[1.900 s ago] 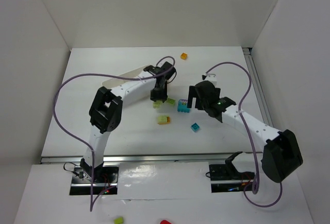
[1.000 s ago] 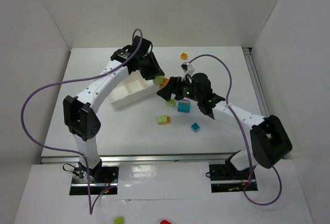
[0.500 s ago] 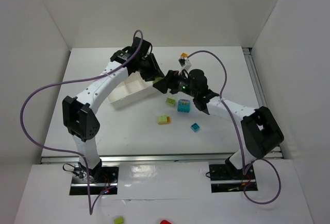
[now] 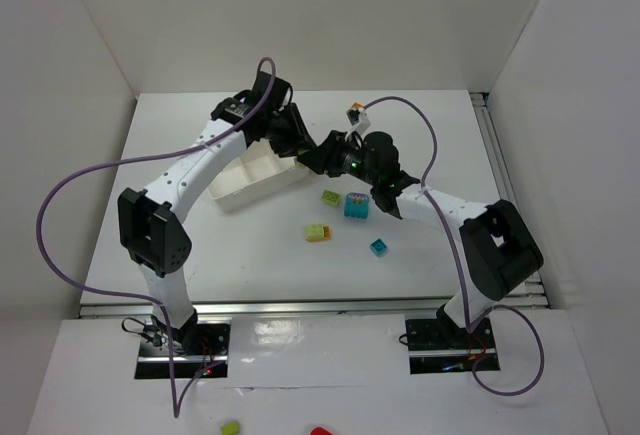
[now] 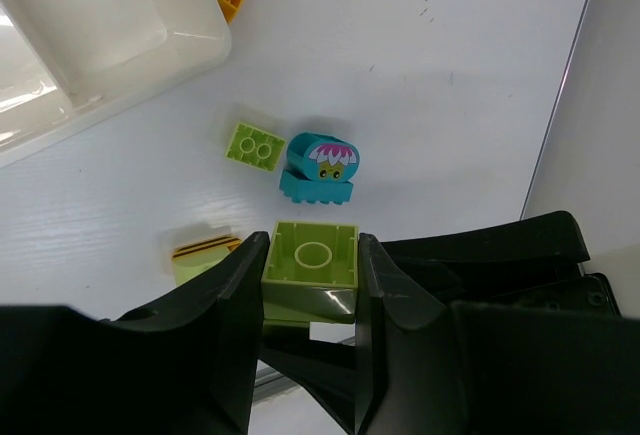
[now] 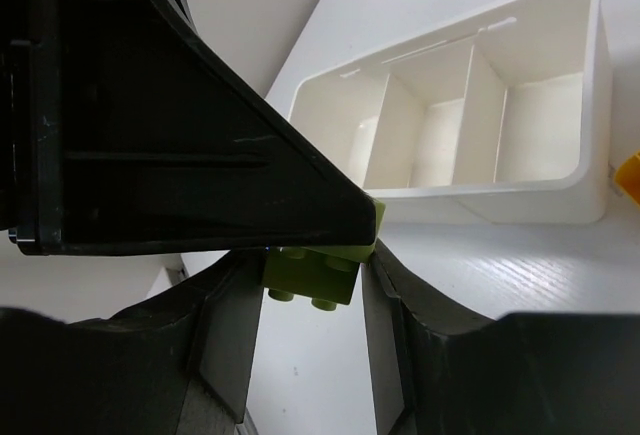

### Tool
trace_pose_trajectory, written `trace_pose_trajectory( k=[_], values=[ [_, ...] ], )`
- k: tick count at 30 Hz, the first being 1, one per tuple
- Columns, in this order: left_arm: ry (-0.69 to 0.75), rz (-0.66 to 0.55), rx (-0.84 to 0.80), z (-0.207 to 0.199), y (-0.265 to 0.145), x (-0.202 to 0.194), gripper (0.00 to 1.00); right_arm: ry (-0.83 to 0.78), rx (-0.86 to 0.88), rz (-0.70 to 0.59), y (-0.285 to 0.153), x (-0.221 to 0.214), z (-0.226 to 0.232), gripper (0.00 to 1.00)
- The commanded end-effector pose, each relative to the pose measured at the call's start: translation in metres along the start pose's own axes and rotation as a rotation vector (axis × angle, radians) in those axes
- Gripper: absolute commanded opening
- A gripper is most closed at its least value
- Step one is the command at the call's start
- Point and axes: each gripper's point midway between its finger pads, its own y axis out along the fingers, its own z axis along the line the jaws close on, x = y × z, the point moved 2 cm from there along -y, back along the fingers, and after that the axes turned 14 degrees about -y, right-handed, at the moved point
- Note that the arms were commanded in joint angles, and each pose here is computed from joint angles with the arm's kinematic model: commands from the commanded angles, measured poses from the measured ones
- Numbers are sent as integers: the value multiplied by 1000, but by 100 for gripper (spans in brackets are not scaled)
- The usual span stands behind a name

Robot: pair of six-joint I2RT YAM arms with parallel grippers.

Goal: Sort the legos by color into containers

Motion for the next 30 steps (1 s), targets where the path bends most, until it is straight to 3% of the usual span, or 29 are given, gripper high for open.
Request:
trace_pose_trajectory(
  k=[1, 17, 21, 22, 25, 30],
  values=[
    [19, -48, -61, -14, -23, 10, 0, -37, 70, -70, 1, 18, 17, 34],
    [-16, -66, -48, -6, -14, 42, 0, -147, -153, 144, -65, -25, -7, 34],
    [-22, -207, 109, 36, -24, 71, 0, -161, -204, 191, -72, -27, -13, 34],
    [-26, -317, 240, 64, -34, 88, 0, -170, -220, 194, -72, -25, -15, 34],
    [-52, -438, 421, 117, -54, 106, 0, -193, -256, 207, -67, -20, -21, 34],
    [-92, -418, 552, 169, -50, 102, 0, -194, -235, 212, -43, -14, -21, 34]
  ],
)
